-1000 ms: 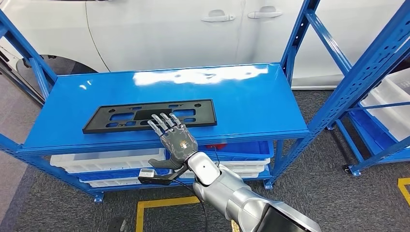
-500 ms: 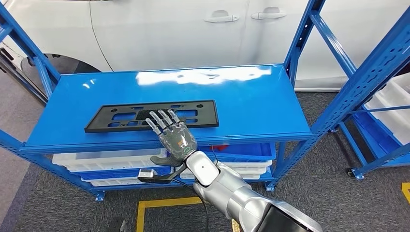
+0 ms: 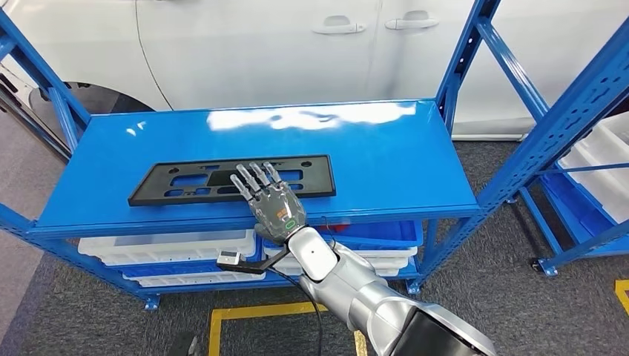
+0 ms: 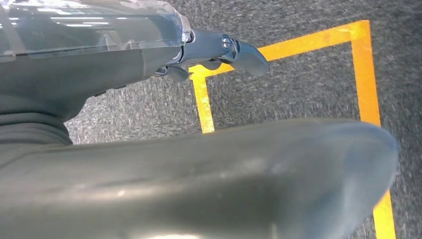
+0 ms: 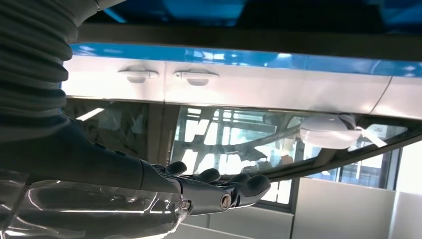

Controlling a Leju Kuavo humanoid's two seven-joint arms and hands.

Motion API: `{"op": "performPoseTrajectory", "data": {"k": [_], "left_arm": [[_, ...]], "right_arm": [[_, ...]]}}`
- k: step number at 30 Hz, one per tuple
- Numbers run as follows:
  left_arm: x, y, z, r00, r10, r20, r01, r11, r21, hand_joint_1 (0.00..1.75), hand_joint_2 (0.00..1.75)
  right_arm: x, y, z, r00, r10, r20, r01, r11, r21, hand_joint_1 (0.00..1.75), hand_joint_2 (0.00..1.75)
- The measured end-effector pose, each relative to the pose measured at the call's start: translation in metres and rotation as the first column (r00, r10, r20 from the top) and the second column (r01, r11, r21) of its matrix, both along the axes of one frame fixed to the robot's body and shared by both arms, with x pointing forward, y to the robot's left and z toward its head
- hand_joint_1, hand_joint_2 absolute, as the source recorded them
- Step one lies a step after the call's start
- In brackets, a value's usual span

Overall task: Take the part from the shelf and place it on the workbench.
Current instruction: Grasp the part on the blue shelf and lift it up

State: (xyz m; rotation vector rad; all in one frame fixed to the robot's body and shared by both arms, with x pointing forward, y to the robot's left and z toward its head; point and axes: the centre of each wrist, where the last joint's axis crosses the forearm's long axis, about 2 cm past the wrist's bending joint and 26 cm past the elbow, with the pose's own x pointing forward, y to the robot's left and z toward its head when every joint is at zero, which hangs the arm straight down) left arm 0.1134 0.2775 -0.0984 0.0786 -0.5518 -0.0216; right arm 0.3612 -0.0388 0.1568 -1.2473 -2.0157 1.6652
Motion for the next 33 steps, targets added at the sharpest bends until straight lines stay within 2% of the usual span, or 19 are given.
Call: {"op": "performPoseTrajectory", "data": {"k": [16, 33], "left_arm": [[-0.004, 0.001, -0.001, 1.000, 0.007, 0.002, -0.007, 1.000, -0.002, 0.00, 0.00], [-0.009, 0.002, -0.002, 1.000, 0.000, -0.006, 0.000, 1.000, 0.002, 0.00, 0.00]], "right_arm": [[-0.001, -0.006, -0.011, 0.998, -0.059, -0.025, 0.058, 0.998, -0.040, 0.00, 1.75], [0.004, -0.006, -0.005, 0.997, -0.075, -0.023, 0.075, 0.997, -0.035, 0.00, 1.75]]}}
